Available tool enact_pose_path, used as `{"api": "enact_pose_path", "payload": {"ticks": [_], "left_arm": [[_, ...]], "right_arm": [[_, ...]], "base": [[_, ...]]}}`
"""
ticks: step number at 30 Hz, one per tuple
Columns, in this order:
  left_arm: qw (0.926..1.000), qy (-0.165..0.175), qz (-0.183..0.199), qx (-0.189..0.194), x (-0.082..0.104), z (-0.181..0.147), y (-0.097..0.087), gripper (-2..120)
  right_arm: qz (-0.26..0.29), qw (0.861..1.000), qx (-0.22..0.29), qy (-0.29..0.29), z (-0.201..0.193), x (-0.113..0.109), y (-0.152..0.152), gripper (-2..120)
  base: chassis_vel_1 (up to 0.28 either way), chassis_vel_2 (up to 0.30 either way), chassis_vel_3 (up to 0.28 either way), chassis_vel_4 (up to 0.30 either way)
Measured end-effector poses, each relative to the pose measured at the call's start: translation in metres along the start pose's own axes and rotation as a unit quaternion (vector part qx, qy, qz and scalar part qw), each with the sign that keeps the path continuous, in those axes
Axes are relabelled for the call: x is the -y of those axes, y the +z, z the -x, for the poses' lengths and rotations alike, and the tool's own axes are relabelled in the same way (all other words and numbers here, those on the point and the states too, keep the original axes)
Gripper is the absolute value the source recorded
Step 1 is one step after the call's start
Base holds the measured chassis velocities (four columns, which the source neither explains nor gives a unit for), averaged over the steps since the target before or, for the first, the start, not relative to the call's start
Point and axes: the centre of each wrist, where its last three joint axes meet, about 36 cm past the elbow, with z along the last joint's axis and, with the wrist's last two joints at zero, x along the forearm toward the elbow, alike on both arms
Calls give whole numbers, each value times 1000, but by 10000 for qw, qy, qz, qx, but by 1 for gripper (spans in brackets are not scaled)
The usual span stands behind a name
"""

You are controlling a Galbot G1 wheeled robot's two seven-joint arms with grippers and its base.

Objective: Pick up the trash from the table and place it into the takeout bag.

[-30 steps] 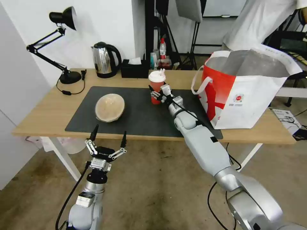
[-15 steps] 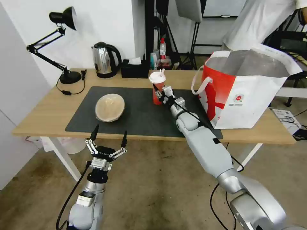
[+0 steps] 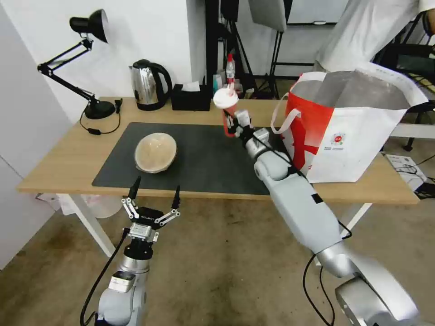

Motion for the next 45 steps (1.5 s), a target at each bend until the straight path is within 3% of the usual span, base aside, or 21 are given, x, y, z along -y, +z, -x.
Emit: {"api": "enact_pose_path", "payload": {"ticks": [7,14,20,36,45], "left_arm": [[10000,4,6,19,0,2,0,100],[10000,-6,36,9,-3,1,0,100],[10000,9,31,35,-2,3,1,100],[9999,93,-10,45,4,7,4,100],[9999,115,4,43,4,7,4,100]], "right_arm": [[-45,9995,313,60,7,11,-48,6],[-99,9982,554,225,14,39,-104,6],[-193,9973,634,323,14,58,-131,6],[-572,9914,748,914,-11,127,-158,6],[-657,9903,608,1062,-29,143,-154,6]], "base": [[0,0,0,0],[0,0,0,0],[0,0,0,0],[0,0,0,0],[0,0,0,0]]}}
